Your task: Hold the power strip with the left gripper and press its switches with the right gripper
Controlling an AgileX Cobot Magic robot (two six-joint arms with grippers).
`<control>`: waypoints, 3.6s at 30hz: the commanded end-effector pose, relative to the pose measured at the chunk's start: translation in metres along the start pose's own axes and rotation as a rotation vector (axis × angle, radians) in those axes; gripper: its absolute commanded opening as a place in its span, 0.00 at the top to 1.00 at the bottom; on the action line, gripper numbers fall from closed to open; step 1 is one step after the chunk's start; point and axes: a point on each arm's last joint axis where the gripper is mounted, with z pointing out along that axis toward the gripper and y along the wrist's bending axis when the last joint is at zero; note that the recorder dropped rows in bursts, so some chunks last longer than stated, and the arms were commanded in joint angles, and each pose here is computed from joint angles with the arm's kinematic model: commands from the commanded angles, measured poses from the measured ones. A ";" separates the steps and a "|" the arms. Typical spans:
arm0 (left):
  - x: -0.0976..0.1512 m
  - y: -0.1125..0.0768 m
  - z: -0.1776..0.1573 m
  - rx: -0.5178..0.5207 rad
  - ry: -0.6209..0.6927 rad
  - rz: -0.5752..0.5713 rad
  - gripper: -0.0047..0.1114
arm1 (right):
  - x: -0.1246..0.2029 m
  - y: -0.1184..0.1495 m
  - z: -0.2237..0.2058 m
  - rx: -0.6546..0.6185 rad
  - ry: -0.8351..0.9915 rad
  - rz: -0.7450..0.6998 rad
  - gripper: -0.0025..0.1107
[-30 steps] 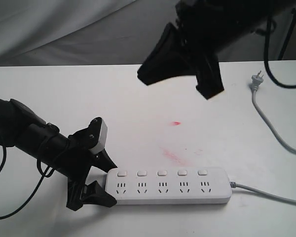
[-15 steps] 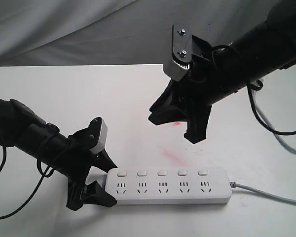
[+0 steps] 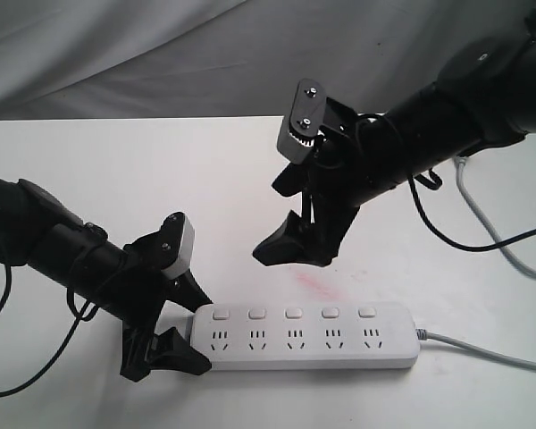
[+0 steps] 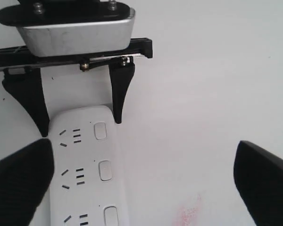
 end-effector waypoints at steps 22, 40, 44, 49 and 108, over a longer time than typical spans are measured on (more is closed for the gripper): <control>-0.002 0.000 0.001 -0.005 -0.002 0.003 0.48 | 0.002 -0.006 0.016 -0.004 -0.074 -0.011 0.07; -0.002 0.000 0.001 -0.005 -0.002 0.003 0.48 | 0.016 -0.008 0.081 -0.034 -0.030 -0.122 0.07; -0.002 0.000 0.001 -0.005 -0.002 0.003 0.48 | 0.024 -0.007 0.094 -0.072 -0.045 -0.103 0.07; -0.002 0.000 0.001 -0.005 -0.002 0.003 0.48 | 0.022 -0.009 0.095 -0.055 -0.076 -0.117 0.07; -0.002 0.000 0.001 -0.005 -0.002 0.003 0.48 | 0.048 -0.009 0.131 0.010 0.086 -0.185 0.07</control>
